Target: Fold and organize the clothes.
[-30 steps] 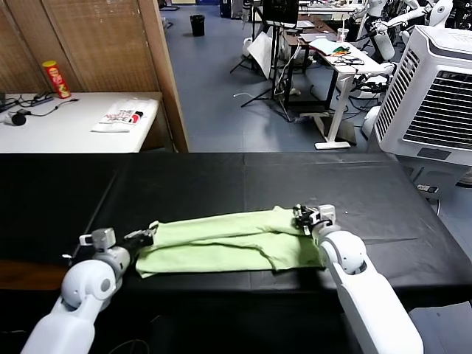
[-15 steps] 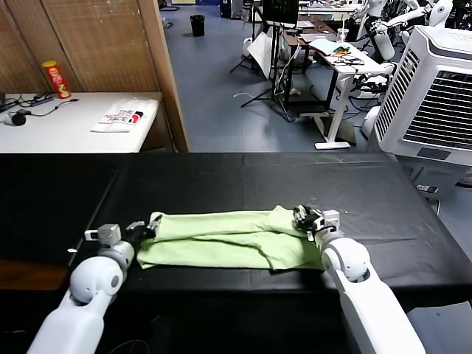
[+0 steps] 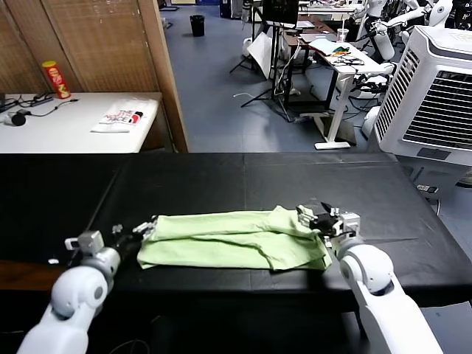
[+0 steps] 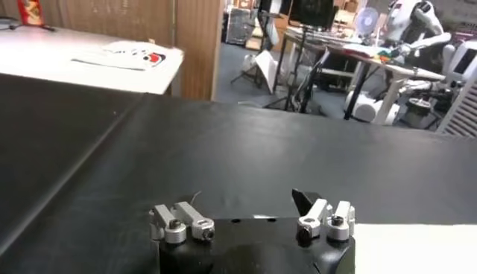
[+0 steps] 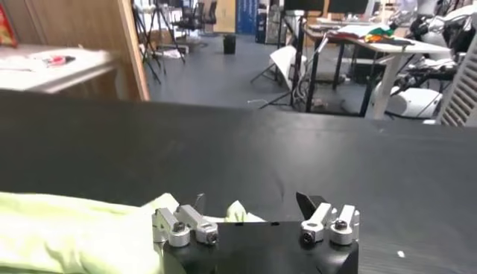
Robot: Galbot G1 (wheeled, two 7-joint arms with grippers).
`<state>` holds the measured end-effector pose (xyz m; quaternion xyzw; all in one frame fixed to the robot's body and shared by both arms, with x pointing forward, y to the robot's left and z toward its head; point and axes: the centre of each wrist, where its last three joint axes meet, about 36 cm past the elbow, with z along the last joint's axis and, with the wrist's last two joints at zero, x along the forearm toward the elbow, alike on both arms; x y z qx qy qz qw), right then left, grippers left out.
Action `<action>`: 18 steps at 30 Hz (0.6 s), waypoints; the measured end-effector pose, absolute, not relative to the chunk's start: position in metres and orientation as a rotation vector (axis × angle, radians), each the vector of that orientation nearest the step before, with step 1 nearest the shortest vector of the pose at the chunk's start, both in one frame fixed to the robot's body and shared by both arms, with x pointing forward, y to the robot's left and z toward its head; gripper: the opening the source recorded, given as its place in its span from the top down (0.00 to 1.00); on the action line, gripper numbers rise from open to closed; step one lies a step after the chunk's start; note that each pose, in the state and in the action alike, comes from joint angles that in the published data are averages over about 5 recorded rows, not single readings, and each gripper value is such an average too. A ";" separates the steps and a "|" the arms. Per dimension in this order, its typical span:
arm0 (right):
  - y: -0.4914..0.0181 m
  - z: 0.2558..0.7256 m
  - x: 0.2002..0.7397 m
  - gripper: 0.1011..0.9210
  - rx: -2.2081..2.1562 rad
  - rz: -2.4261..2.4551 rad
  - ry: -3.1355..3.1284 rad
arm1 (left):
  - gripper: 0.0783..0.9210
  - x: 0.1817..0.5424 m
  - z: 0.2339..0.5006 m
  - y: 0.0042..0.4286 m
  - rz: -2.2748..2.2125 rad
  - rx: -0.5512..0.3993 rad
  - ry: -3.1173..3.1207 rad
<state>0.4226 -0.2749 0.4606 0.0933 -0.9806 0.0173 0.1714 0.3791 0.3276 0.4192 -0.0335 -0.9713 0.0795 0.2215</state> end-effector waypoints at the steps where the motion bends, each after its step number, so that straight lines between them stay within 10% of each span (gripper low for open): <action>1: -0.275 0.463 0.419 0.15 0.269 0.046 -2.790 | 0.15 0.375 0.416 0.325 0.225 -0.091 -2.677; 8: -0.273 0.476 0.400 0.15 0.294 0.039 -2.819 | 0.24 0.364 0.399 0.315 0.242 -0.087 -2.654; 18: -0.270 0.484 0.392 0.15 0.310 0.062 -2.849 | 0.85 0.364 0.388 0.307 0.218 -0.076 -2.642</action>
